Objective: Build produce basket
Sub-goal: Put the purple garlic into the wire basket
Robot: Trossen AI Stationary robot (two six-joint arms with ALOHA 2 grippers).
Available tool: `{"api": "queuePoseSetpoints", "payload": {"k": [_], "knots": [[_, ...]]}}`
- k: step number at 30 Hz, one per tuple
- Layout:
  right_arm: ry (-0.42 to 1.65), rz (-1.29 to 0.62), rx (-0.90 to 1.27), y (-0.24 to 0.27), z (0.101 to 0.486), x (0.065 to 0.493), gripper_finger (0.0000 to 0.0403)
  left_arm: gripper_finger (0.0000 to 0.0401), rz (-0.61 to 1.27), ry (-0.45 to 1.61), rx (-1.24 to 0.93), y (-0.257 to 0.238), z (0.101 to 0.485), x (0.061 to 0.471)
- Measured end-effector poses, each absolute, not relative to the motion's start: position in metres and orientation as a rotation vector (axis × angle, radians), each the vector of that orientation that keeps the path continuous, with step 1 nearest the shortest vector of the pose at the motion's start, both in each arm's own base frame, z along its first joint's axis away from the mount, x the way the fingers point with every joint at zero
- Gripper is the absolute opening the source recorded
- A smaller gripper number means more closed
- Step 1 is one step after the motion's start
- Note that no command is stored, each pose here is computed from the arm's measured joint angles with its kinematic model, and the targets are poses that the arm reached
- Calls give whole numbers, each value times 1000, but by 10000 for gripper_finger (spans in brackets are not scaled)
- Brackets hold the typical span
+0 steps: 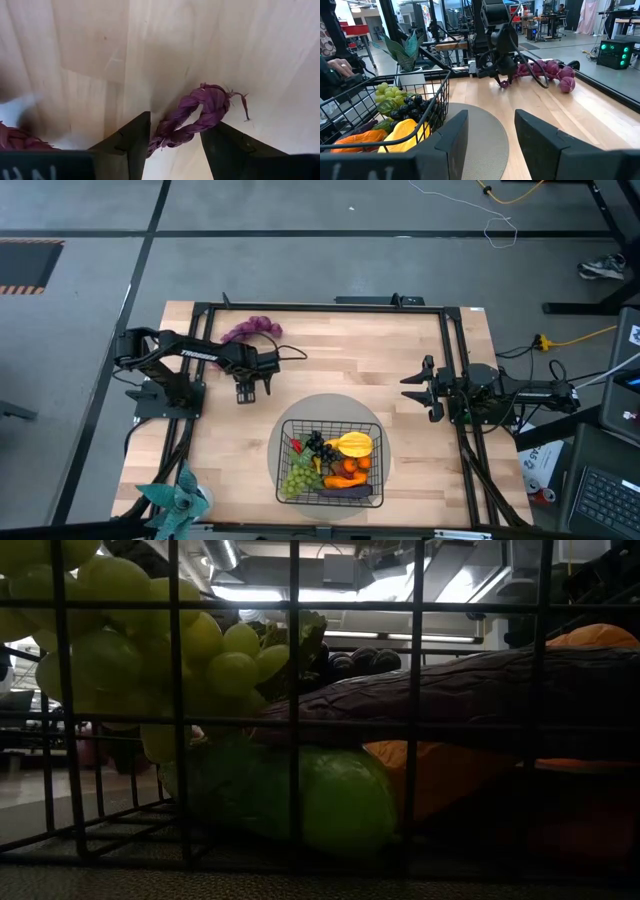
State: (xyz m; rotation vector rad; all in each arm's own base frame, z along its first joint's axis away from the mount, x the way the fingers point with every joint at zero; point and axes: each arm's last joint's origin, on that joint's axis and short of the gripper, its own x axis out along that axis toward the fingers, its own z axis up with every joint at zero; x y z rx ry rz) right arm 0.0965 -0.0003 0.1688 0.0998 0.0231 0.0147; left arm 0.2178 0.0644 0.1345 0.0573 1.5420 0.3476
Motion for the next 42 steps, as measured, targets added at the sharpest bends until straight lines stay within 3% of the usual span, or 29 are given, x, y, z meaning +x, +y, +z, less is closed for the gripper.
{"api": "queuePoseSetpoints", "payload": {"k": [5,12,21,29,42], "knots": [[23,15,100,0,169,97,165,145,358,1525,-10,62,134,219],[23,15,100,0,169,97,165,16,431,1493,-132,55,134,221],[23,15,100,0,169,97,165,5,515,1410,-198,48,174,251],[24,15,99,0,169,97,165,2,558,1239,-83,34,254,286],[24,14,100,0,169,97,165,1,618,739,-24,-5,392,304]]}}
